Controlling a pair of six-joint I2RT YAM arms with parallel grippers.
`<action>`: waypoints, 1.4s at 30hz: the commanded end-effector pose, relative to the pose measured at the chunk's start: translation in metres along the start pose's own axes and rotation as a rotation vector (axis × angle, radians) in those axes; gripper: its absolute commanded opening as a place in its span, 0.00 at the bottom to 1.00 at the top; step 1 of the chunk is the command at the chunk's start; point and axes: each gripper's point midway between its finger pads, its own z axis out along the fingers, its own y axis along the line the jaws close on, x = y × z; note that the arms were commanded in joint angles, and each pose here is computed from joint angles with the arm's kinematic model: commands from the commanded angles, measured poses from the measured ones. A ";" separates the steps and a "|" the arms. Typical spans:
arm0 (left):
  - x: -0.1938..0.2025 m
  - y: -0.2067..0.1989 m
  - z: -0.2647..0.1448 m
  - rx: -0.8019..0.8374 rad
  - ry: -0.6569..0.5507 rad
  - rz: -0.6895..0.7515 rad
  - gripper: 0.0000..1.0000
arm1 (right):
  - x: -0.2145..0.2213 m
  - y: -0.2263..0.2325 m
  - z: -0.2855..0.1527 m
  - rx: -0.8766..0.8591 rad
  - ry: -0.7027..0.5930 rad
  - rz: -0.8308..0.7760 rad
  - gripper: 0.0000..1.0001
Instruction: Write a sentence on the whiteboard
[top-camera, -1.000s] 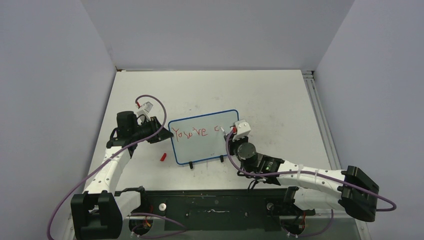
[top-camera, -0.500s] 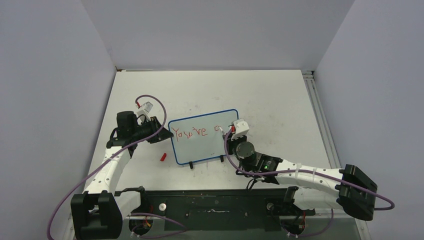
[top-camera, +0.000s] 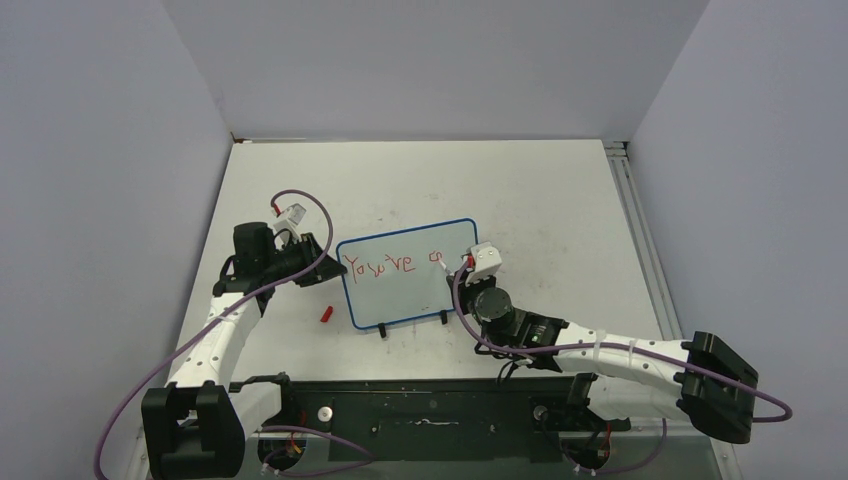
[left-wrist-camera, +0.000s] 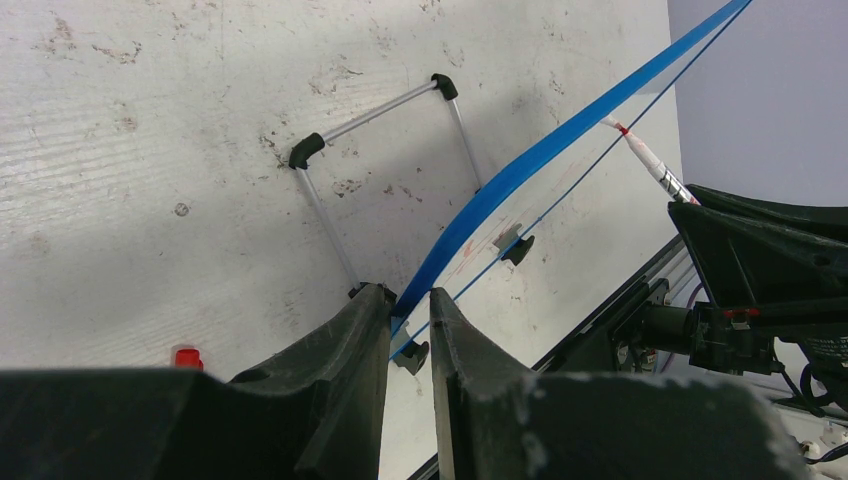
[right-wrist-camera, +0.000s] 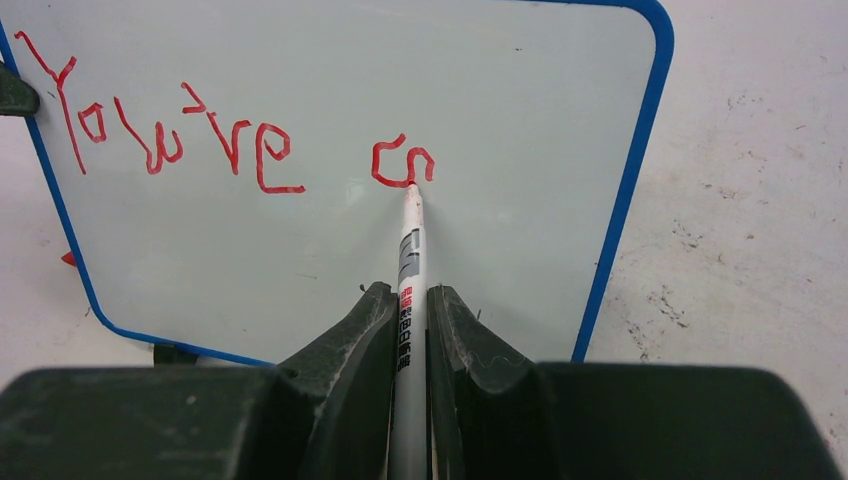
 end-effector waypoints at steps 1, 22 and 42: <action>-0.014 -0.012 -0.002 0.038 -0.026 0.047 0.20 | 0.001 -0.004 -0.002 0.019 -0.001 0.013 0.05; -0.014 -0.013 -0.002 0.039 -0.026 0.047 0.20 | -0.029 -0.007 0.002 0.063 -0.074 -0.005 0.05; -0.014 -0.013 -0.002 0.040 -0.027 0.049 0.20 | -0.025 -0.005 0.005 0.058 -0.063 -0.006 0.05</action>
